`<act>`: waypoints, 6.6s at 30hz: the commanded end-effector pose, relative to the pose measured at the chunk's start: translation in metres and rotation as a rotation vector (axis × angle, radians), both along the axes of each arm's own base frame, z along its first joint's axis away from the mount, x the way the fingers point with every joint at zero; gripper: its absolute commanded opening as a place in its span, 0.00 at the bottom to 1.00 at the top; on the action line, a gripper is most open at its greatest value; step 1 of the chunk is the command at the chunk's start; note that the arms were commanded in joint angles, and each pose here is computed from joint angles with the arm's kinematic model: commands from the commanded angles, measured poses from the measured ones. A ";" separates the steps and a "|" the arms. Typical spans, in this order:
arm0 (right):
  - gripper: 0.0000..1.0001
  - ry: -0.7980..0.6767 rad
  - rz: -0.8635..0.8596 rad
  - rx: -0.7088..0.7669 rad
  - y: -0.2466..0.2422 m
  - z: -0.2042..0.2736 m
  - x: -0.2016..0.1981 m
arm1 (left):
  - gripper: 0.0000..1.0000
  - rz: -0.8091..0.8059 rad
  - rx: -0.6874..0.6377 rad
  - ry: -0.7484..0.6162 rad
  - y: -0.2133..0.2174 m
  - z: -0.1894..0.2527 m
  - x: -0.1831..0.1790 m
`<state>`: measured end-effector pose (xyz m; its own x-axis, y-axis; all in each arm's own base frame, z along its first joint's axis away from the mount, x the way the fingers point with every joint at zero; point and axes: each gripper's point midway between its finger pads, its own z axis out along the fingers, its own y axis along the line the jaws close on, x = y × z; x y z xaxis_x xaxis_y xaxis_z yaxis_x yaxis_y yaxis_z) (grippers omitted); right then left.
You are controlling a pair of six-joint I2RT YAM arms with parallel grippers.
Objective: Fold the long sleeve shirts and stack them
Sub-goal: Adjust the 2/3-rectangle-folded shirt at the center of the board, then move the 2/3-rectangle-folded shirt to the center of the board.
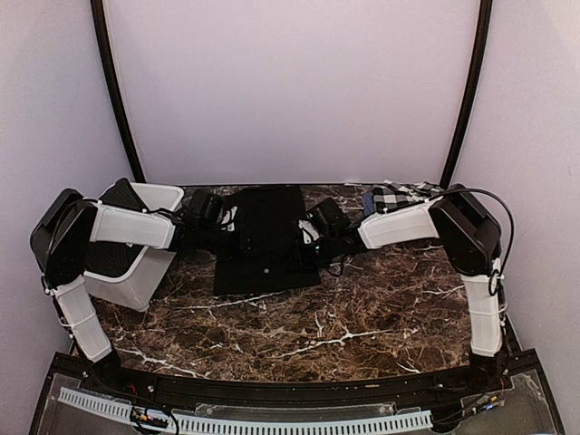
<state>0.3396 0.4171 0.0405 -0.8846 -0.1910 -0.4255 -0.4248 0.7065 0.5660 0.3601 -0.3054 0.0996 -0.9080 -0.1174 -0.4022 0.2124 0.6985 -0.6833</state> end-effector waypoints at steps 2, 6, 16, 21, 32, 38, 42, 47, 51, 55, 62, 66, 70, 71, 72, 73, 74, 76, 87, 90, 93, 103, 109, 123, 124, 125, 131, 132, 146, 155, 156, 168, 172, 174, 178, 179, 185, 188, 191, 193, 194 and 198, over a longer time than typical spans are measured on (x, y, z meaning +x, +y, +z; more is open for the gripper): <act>0.05 -0.042 -0.029 0.056 0.018 0.015 0.027 | 0.13 -0.021 0.005 0.025 -0.004 -0.019 -0.009; 0.06 -0.051 -0.034 0.105 0.030 0.026 0.040 | 0.11 -0.010 0.024 0.043 0.003 -0.030 -0.017; 0.08 -0.020 -0.051 0.230 0.047 0.033 0.074 | 0.10 0.006 0.054 0.070 0.017 -0.043 -0.034; 0.09 0.026 -0.056 0.267 0.051 0.020 0.081 | 0.10 0.007 0.057 0.077 0.018 -0.047 -0.036; 0.22 0.056 -0.006 0.316 0.055 0.026 0.066 | 0.10 0.006 0.061 0.085 0.019 -0.052 -0.037; 0.24 0.045 0.026 0.329 0.055 0.039 0.051 | 0.10 0.004 0.058 0.087 0.017 -0.053 -0.036; 0.26 0.048 0.027 0.306 0.058 0.030 0.049 | 0.10 0.002 0.057 0.088 0.017 -0.053 -0.036; 0.26 0.054 0.022 0.305 0.066 0.022 0.059 | 0.10 0.002 0.059 0.090 0.017 -0.053 -0.037; 0.26 0.044 0.018 0.317 0.074 0.024 0.073 | 0.10 -0.001 0.063 0.090 0.018 -0.052 -0.038; 0.27 0.038 0.013 0.331 0.080 0.026 0.085 | 0.10 0.001 0.068 0.089 0.019 -0.052 -0.038; 0.29 0.071 0.008 0.362 0.084 0.012 0.095 | 0.10 0.001 0.071 0.092 0.020 -0.053 -0.039; 0.32 0.063 -0.006 0.384 0.079 0.010 0.109 | 0.10 -0.003 0.070 0.094 0.019 -0.053 -0.039; 0.42 0.028 -0.011 0.417 0.074 0.024 0.121 | 0.10 -0.004 0.072 0.097 0.019 -0.054 -0.040; 0.43 0.019 -0.011 0.424 0.073 0.028 0.125 | 0.10 -0.003 0.073 0.099 0.020 -0.055 -0.041; 0.44 0.012 -0.008 0.431 0.073 0.032 0.127 | 0.10 -0.001 0.072 0.098 0.020 -0.055 -0.041; 0.44 0.007 -0.010 0.441 0.071 0.035 0.130 | 0.10 0.000 0.072 0.100 0.021 -0.055 -0.041; 0.45 0.002 -0.015 0.449 0.069 0.038 0.134 | 0.10 -0.002 0.070 0.100 0.020 -0.055 -0.042; 0.46 0.002 -0.023 0.465 0.064 0.042 0.140 | 0.10 -0.004 0.067 0.099 0.020 -0.055 -0.043; 0.47 -0.046 -0.063 0.437 0.022 0.056 0.169 | 0.14 -0.009 0.055 0.033 0.011 -0.031 -0.026; 0.48 -0.083 -0.070 0.385 0.007 0.061 0.175 | 0.16 0.005 0.053 -0.031 0.003 -0.008 -0.004; 0.48 -0.133 -0.076 0.346 -0.007 0.072 0.179 | 0.16 0.022 0.091 -0.056 0.002 -0.005 0.015; 0.48 -0.158 -0.074 0.270 -0.031 0.090 0.142 | 0.15 0.081 0.164 -0.086 -0.008 -0.030 0.099; 0.47 -0.144 -0.045 0.207 -0.030 0.077 0.098 | 0.16 0.065 0.187 -0.073 -0.017 -0.049 0.116; 0.29 -0.063 -0.044 0.077 -0.030 0.018 0.053 | 0.33 0.038 0.133 -0.186 -0.025 0.023 0.124; 0.29 -0.055 -0.048 0.069 -0.032 0.015 0.051 | 0.34 0.049 0.145 -0.185 -0.022 0.022 0.123; 0.28 -0.045 -0.052 0.058 -0.035 0.010 0.049 | 0.34 0.058 0.145 -0.202 -0.019 0.032 0.122; 0.28 -0.019 -0.070 0.014 -0.046 -0.004 0.040 | 0.32 0.068 0.143 -0.186 -0.006 0.028 0.098; 0.27 -0.012 -0.068 0.009 -0.047 -0.006 0.038 | 0.30 0.054 0.139 -0.165 -0.007 0.022 0.091; 0.30 -0.009 -0.066 -0.031 -0.056 -0.011 0.032 | 0.18 -0.006 0.137 -0.084 -0.030 -0.042 0.082; 0.30 -0.014 -0.053 -0.047 -0.062 -0.013 0.023 | 0.17 0.000 0.178 -0.043 -0.028 -0.063 0.081; 0.31 -0.013 -0.047 -0.047 -0.063 -0.013 0.021 | 0.17 -0.008 0.191 -0.031 -0.027 -0.067 0.077; 0.30 0.008 -0.018 -0.100 -0.091 -0.022 -0.023 | 0.17 -0.100 0.215 0.013 -0.045 -0.070 0.027; 0.30 0.026 -0.020 -0.096 -0.102 -0.019 -0.046 | 0.17 -0.124 0.203 0.032 -0.053 -0.067 0.004; 0.30 0.049 -0.018 -0.103 -0.109 -0.022 -0.064 | 0.17 -0.130 0.202 0.039 -0.057 -0.066 -0.007; 0.30 0.079 -0.019 -0.096 -0.116 -0.019 -0.095 | 0.17 -0.124 0.189 0.052 -0.058 -0.059 -0.025; 0.30 0.084 -0.020 -0.089 -0.117 -0.016 -0.102 | 0.17 -0.119 0.189 0.060 -0.056 -0.061 -0.029; 0.30 0.044 -0.048 -0.089 -0.119 0.008 -0.107 | 0.23 -0.079 0.182 -0.020 -0.048 -0.017 -0.024; 0.31 -0.021 -0.068 -0.095 -0.116 0.028 -0.090 | 0.27 -0.041 0.215 -0.037 -0.035 -0.003 -0.021; 0.30 -0.073 -0.068 -0.064 -0.102 0.045 -0.073 | 0.29 0.010 0.238 -0.038 -0.014 0.003 -0.017; 0.30 -0.105 -0.056 -0.037 -0.087 0.056 -0.059 | 0.29 0.035 0.252 -0.019 -0.001 0.000 -0.016; 0.30 -0.120 -0.047 -0.029 -0.079 0.061 -0.051 | 0.29 0.050 0.263 -0.001 0.009 -0.006 -0.016; 0.29 -0.159 -0.021 -0.020 -0.052 0.067 -0.022 | 0.27 0.081 0.267 0.023 0.029 -0.012 -0.014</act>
